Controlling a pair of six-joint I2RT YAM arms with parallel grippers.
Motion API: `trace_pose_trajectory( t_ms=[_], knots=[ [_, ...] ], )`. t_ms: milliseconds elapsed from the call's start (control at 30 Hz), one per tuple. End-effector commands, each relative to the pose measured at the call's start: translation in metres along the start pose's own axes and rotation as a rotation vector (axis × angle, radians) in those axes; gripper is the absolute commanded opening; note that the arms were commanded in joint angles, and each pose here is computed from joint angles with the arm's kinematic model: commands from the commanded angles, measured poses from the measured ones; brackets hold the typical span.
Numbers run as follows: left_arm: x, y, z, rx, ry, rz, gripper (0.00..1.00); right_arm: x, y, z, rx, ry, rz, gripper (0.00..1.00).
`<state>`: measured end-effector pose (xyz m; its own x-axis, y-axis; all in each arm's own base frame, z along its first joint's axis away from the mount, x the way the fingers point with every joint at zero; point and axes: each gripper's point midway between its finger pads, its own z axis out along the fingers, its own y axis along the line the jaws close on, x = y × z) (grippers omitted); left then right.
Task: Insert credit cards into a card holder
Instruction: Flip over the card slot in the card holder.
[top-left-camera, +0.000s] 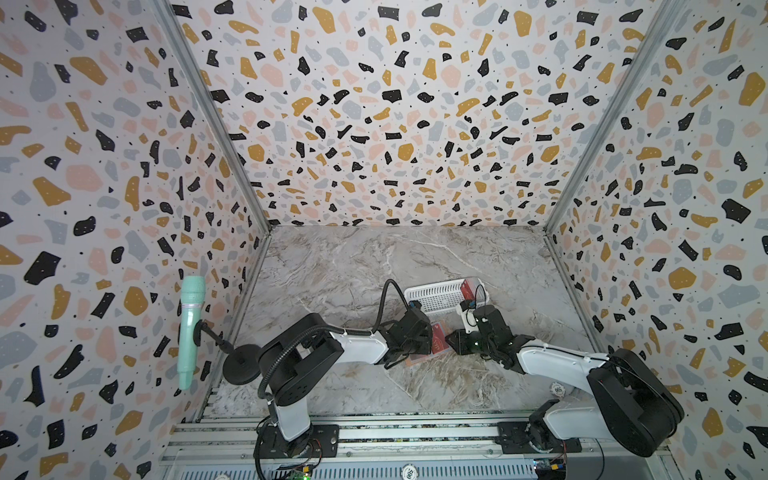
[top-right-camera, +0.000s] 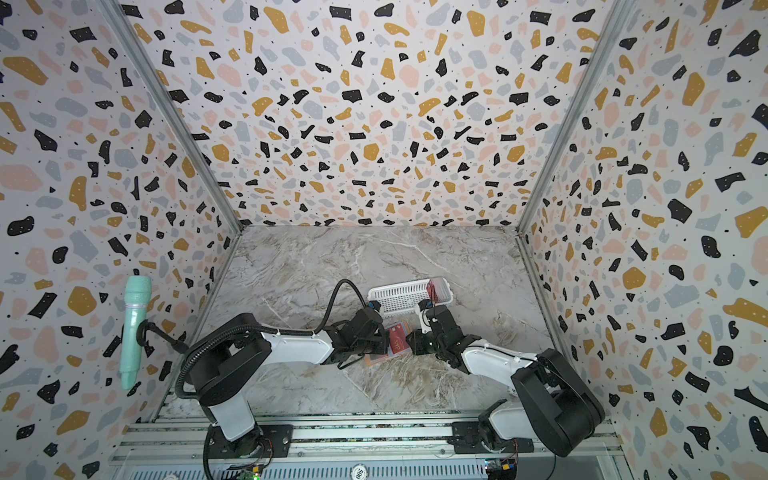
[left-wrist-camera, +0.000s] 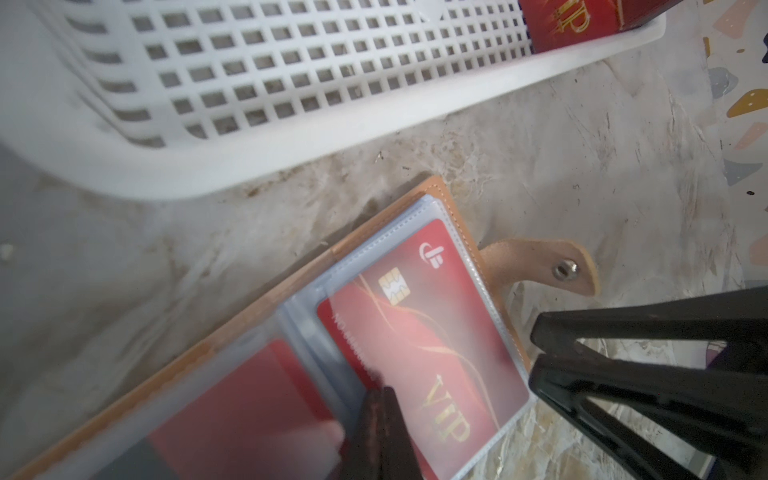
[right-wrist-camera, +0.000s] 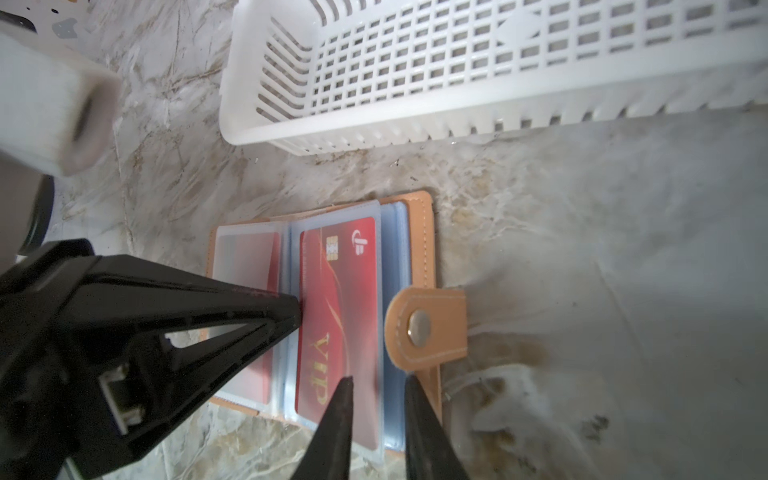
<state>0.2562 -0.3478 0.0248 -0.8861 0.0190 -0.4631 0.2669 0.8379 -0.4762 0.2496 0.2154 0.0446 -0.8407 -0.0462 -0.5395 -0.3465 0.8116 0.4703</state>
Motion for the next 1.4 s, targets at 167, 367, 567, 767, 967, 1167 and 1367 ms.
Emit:
trace_pose_trajectory(
  t_ms=[167, 367, 567, 767, 967, 1167, 1367],
  knots=[
    [0.013, 0.011, 0.007, -0.033, 0.038, 0.012, 0.05, -0.012, 0.013, 0.004, -0.055, -0.006, -0.020, 0.26],
    [0.016, 0.014, 0.007, -0.038, 0.038, 0.007, 0.02, -0.009, 0.007, 0.008, -0.024, 0.007, -0.006, 0.27],
    [0.019, 0.017, 0.008, -0.045, 0.045, 0.003, 0.00, -0.008, 0.011, 0.010, -0.040, 0.016, -0.017, 0.27],
    [0.017, 0.013, 0.007, -0.022, 0.033, -0.006, 0.00, -0.012, 0.020, 0.006, -0.061, -0.004, -0.040, 0.25],
    [0.015, 0.008, 0.005, 0.008, 0.021, -0.020, 0.00, -0.013, 0.026, 0.000, -0.077, -0.021, -0.049, 0.23],
    [0.004, -0.004, 0.001, 0.060, -0.016, -0.038, 0.00, -0.015, 0.035, -0.008, -0.114, -0.044, -0.045, 0.21],
    [-0.014, -0.016, -0.013, 0.107, -0.060, -0.050, 0.07, -0.013, 0.034, -0.006, -0.088, -0.033, -0.034, 0.21]
  ],
)
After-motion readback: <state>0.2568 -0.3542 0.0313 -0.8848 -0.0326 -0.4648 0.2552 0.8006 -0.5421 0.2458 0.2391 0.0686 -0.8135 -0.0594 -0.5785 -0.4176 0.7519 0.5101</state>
